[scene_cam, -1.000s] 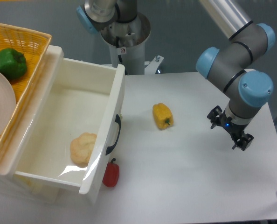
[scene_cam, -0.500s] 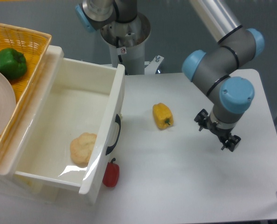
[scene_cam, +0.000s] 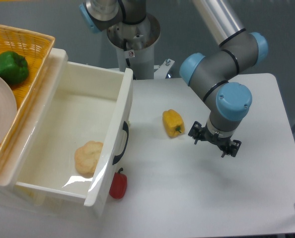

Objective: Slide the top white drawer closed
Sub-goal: 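Move the gripper toward the front face of the open white drawer, then lower the gripper and press it against the drawer's front panel, then push the white drawer inward into the cabinet with the gripper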

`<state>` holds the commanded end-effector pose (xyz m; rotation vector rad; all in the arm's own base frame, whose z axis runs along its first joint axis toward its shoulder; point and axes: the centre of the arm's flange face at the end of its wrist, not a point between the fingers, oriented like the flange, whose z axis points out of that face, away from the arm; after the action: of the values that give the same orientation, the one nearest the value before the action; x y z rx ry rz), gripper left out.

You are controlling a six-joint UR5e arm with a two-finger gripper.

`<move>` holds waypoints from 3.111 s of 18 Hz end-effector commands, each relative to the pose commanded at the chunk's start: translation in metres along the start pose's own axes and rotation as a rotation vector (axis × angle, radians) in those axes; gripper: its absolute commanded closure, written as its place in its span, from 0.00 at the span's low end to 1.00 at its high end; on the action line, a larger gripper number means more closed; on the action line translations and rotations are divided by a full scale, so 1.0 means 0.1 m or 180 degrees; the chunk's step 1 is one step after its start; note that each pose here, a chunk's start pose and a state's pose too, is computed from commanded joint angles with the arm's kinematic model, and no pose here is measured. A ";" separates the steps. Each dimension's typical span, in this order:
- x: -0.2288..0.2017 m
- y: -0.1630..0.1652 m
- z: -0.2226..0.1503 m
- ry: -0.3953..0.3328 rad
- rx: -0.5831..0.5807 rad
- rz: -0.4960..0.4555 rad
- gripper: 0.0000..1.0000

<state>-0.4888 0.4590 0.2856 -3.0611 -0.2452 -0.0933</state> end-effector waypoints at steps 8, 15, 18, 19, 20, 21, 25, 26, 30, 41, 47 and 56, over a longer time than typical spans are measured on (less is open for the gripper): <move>0.51 -0.05 -0.37 0.0439 0.0551 -0.0050 0.97; 0.80 -0.17 -0.29 0.1273 0.0712 -0.0311 1.00; 0.81 -0.21 -0.32 0.1486 0.0896 -0.0431 1.00; 0.82 -0.22 -0.31 0.1514 0.0915 -0.0445 1.00; 0.81 -0.22 -0.31 0.1548 0.0923 -0.0467 1.00; 0.82 -0.22 -0.30 0.1585 0.0907 -0.0487 1.00; 0.88 -0.21 -0.32 0.1627 0.0876 -0.0492 1.00; 0.89 -0.20 -0.34 0.1649 0.0855 -0.0500 1.00; 0.96 -0.18 -0.33 0.1738 0.0762 -0.0529 1.00; 1.11 -0.17 -0.45 0.1786 0.0735 -0.0492 1.00; 1.20 -0.17 -0.48 0.1803 0.0711 -0.0472 1.00; 1.31 -0.20 -0.46 0.1834 0.0662 -0.0435 1.00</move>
<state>-0.3655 0.4955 0.3417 -2.6629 -0.3898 -0.8742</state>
